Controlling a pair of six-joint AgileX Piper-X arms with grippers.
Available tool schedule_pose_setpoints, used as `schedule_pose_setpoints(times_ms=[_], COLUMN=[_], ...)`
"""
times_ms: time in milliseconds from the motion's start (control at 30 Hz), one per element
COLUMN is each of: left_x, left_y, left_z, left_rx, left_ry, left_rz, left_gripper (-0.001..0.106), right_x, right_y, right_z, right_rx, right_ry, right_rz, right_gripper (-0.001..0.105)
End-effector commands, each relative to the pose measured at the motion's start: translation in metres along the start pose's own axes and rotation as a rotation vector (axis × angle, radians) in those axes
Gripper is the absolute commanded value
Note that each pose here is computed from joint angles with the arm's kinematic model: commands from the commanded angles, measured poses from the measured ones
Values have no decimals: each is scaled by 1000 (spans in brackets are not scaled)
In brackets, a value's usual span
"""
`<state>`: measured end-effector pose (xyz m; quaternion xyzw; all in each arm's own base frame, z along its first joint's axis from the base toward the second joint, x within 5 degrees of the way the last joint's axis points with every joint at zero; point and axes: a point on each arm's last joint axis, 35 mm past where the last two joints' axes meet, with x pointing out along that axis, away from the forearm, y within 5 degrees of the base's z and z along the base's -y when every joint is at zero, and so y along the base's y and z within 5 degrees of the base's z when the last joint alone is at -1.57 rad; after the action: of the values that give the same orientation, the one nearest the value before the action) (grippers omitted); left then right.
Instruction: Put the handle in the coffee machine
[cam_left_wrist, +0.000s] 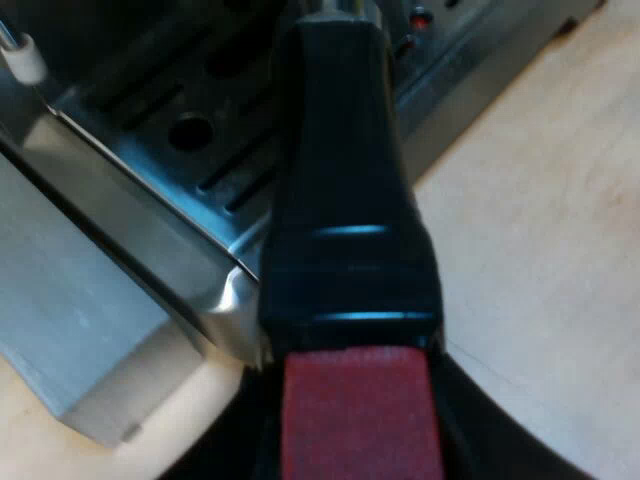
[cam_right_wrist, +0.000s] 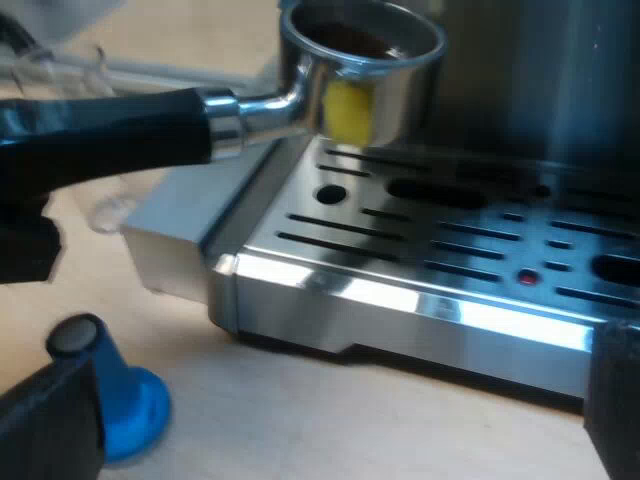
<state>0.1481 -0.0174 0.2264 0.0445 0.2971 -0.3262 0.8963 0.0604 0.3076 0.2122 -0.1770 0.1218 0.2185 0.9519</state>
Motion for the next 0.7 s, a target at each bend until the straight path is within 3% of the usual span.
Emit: schedule_pose_setpoints(times_ms=[33, 167, 233, 500, 700], left_x=[-1, 2, 7, 16, 21], left_y=[6, 10, 17, 22, 28], left_z=[7, 4, 1, -2, 0], left_rx=[28, 9, -1, 41, 56], left_ry=[-87, -92, -101, -88, -103], left_rz=[-17, -60, -127, -136, -129], left_gripper=[0, 0, 0, 0, 0], right_x=[6, 17, 25, 48, 56], right_y=[6, 12, 13, 22, 28], right_z=[-1, -5, -6, -11, -20], right_rx=[21, 10, 25, -20, 32], right_ry=[-25, -48, -64, -145, -180], right_rz=[-11, -40, -54, -90, -180], right_gripper=[105, 105, 105, 105, 105])
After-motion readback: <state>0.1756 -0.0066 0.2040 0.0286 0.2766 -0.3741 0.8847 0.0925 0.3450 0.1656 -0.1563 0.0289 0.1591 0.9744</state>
